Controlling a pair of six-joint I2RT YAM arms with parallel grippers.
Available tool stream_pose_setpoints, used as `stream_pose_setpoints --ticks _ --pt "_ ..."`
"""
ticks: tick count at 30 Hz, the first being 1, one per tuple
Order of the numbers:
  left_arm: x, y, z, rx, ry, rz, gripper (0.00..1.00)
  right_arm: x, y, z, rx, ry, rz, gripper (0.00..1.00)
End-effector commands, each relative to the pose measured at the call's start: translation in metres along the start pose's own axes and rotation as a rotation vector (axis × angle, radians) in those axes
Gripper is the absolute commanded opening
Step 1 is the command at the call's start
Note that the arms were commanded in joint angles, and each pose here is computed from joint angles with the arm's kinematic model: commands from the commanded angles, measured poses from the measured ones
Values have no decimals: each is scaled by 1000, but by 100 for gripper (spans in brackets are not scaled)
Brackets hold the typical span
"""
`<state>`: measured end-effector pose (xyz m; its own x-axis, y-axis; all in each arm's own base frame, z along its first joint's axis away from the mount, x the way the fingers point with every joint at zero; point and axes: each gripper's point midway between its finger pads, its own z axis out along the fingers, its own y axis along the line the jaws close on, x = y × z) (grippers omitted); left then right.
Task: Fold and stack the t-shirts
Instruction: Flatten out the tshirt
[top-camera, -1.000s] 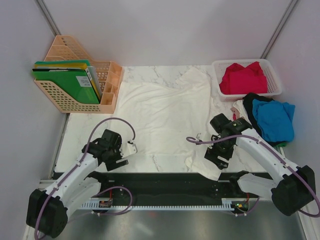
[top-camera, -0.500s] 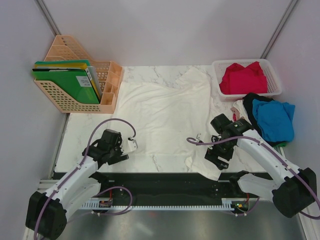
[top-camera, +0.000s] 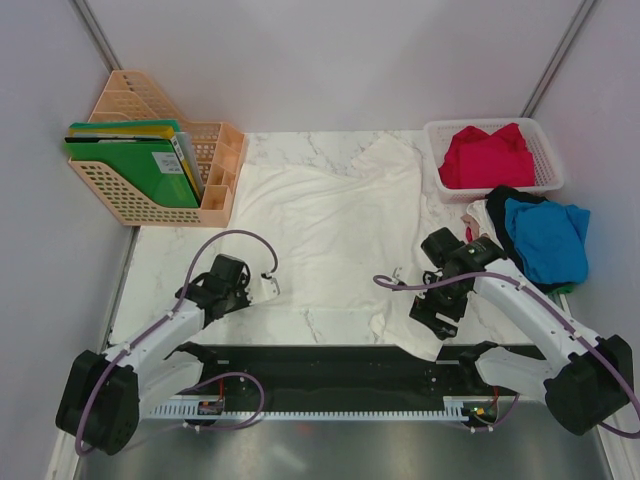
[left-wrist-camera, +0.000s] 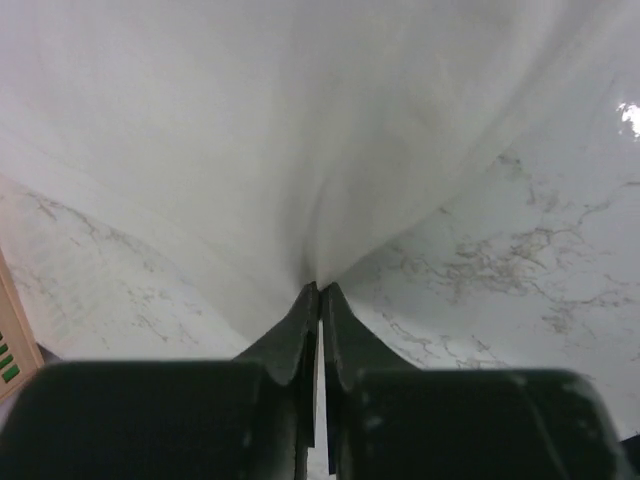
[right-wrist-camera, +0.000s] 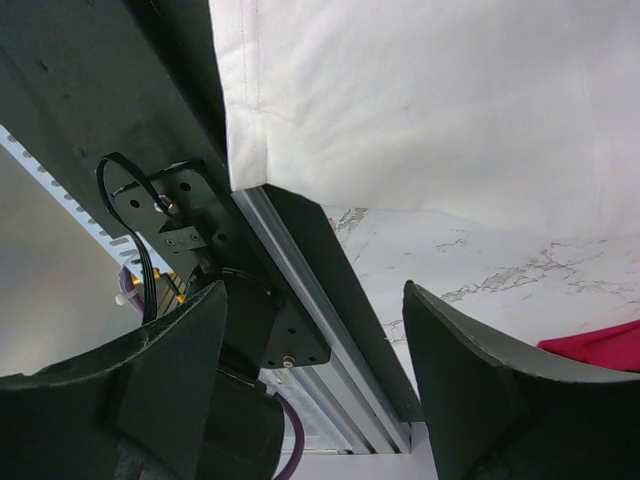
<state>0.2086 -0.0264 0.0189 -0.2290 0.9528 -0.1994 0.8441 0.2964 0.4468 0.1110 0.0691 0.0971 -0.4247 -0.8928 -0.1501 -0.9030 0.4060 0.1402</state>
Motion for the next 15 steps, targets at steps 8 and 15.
stream_pose_setpoints --ticks 8,15 --pt "-5 1 -10 -16 -44 15 2 -4 -8 -7 32 10 -22 76" --pt "4 -1 -32 -70 -59 11 2 -2 -9 -12 42 18 -32 75"
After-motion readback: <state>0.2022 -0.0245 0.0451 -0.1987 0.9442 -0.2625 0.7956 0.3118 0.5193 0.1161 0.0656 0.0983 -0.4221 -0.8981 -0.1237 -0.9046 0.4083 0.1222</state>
